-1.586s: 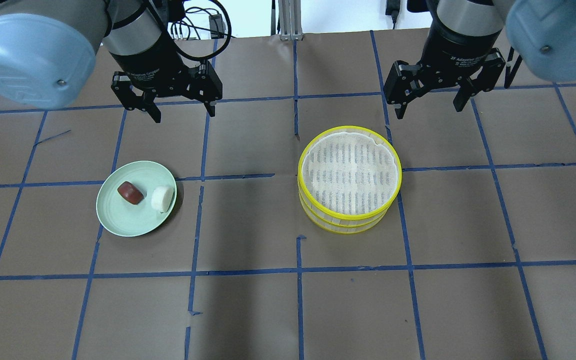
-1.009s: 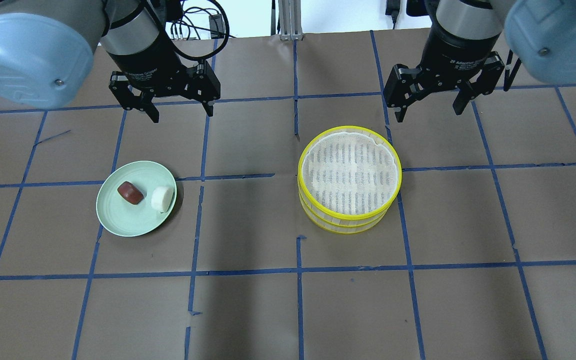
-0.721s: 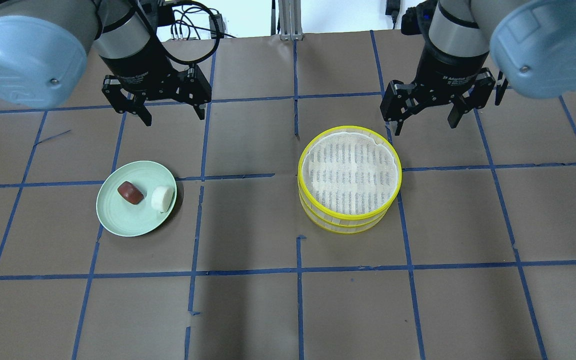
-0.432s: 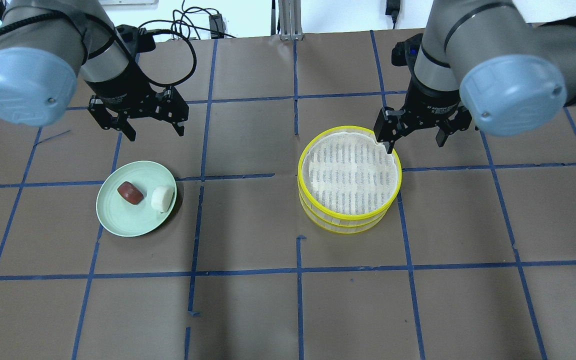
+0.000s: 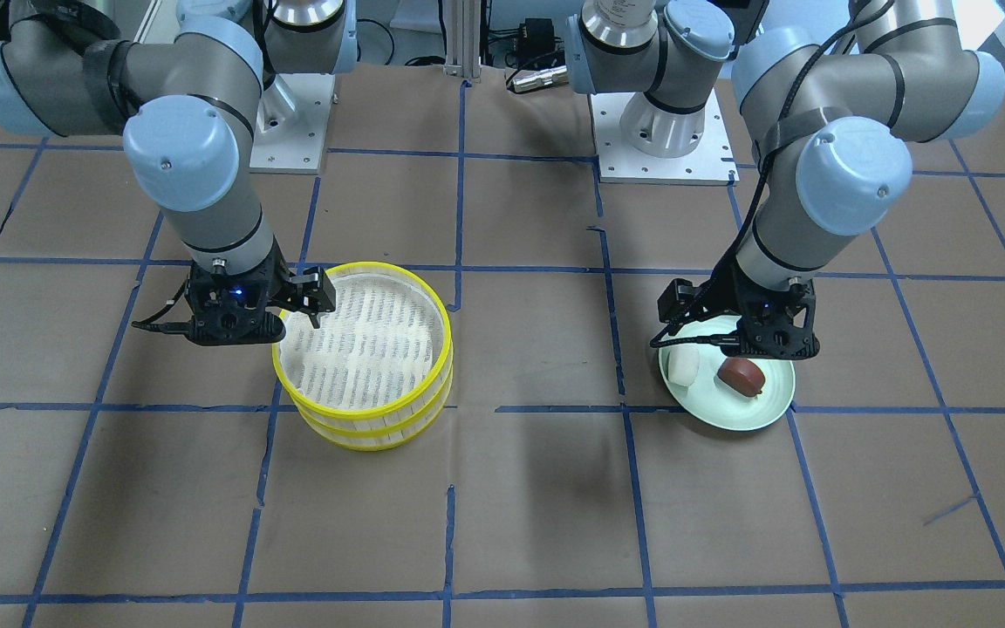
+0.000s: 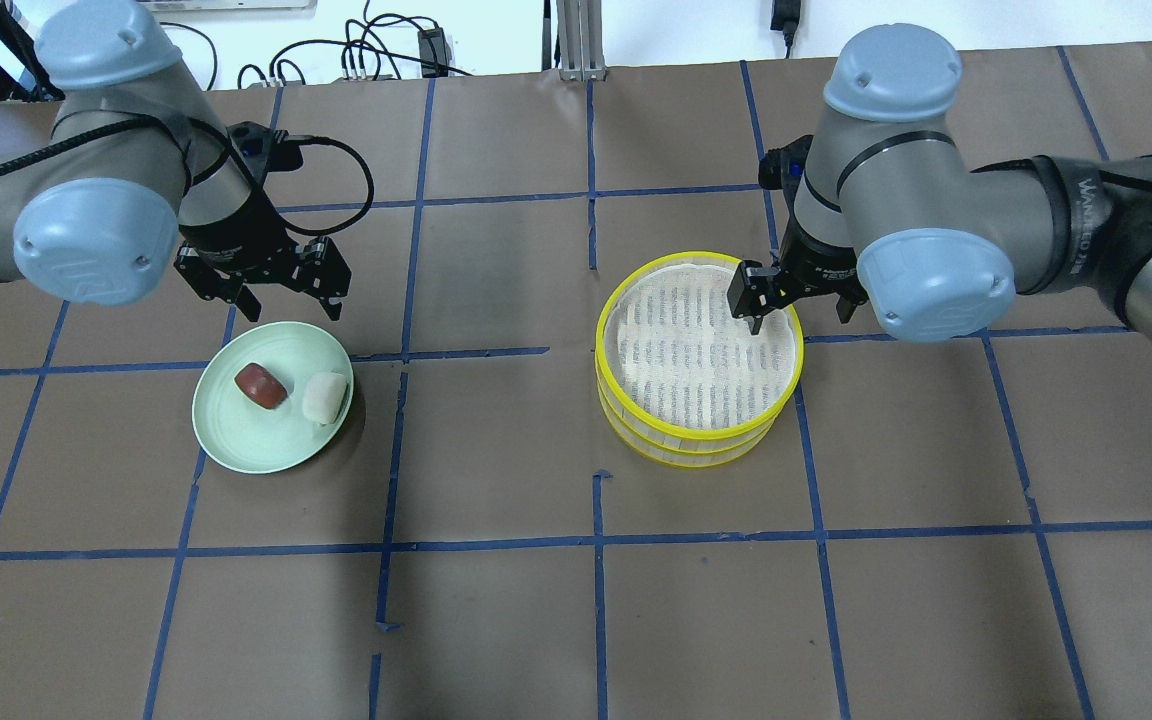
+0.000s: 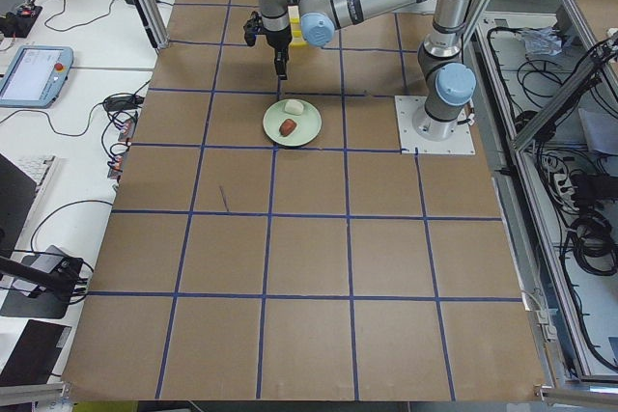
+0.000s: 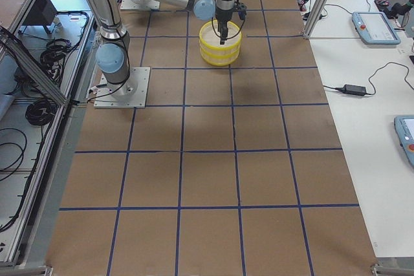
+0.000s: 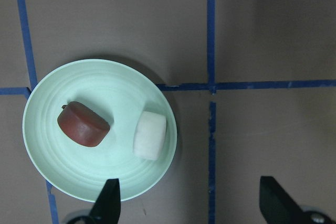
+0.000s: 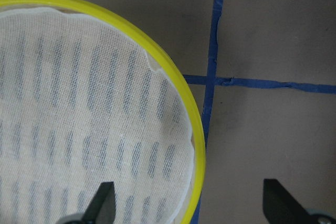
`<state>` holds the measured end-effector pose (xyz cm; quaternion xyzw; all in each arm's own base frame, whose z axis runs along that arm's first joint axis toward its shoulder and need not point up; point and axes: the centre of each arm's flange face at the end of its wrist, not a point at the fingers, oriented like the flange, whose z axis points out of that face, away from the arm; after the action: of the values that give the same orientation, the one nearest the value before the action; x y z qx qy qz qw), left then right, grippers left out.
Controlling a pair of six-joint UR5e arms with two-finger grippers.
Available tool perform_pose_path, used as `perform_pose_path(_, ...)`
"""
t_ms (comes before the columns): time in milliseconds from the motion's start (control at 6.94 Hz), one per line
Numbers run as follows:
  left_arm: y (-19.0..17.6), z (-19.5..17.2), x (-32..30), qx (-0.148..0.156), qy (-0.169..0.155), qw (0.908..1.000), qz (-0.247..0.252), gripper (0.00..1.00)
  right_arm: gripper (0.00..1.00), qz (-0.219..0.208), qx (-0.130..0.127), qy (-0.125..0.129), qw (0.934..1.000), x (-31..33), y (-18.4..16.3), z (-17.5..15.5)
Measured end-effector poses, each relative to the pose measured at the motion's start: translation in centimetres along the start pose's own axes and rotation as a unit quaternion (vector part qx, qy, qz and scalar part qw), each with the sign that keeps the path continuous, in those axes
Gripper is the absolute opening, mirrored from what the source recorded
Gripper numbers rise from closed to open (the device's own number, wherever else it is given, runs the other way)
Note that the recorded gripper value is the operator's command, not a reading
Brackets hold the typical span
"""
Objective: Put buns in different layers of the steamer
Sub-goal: 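Grasp the top tier rim with the right gripper while the left lowers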
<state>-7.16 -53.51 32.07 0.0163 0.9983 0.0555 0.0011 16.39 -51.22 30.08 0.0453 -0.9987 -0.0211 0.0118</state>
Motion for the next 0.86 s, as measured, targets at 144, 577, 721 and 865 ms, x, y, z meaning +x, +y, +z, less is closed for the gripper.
perform_pose_path(144,0.0,1.9,-0.2,-0.007,-0.001,1.0,0.003,0.88,0.62,-0.001,-0.002,0.0,1.0,0.0,-0.4,0.9)
perform_pose_path(577,-0.1,4.6,-0.6,-0.021,-0.009,0.9997,0.008,0.82,0.06,-0.001,-0.005,0.0,1.0,0.0,-0.6,1.7)
perform_pose_path(721,-0.3,5.7,-0.7,-0.031,-0.012,0.9994,0.008,0.8,0.04,0.0,-0.005,0.0,1.0,0.0,-0.6,1.7)
perform_pose_path(865,-0.5,6.9,-0.8,-0.041,-0.012,0.9991,0.009,0.79,0.04,0.0,-0.005,0.0,1.0,0.0,-0.6,1.7)
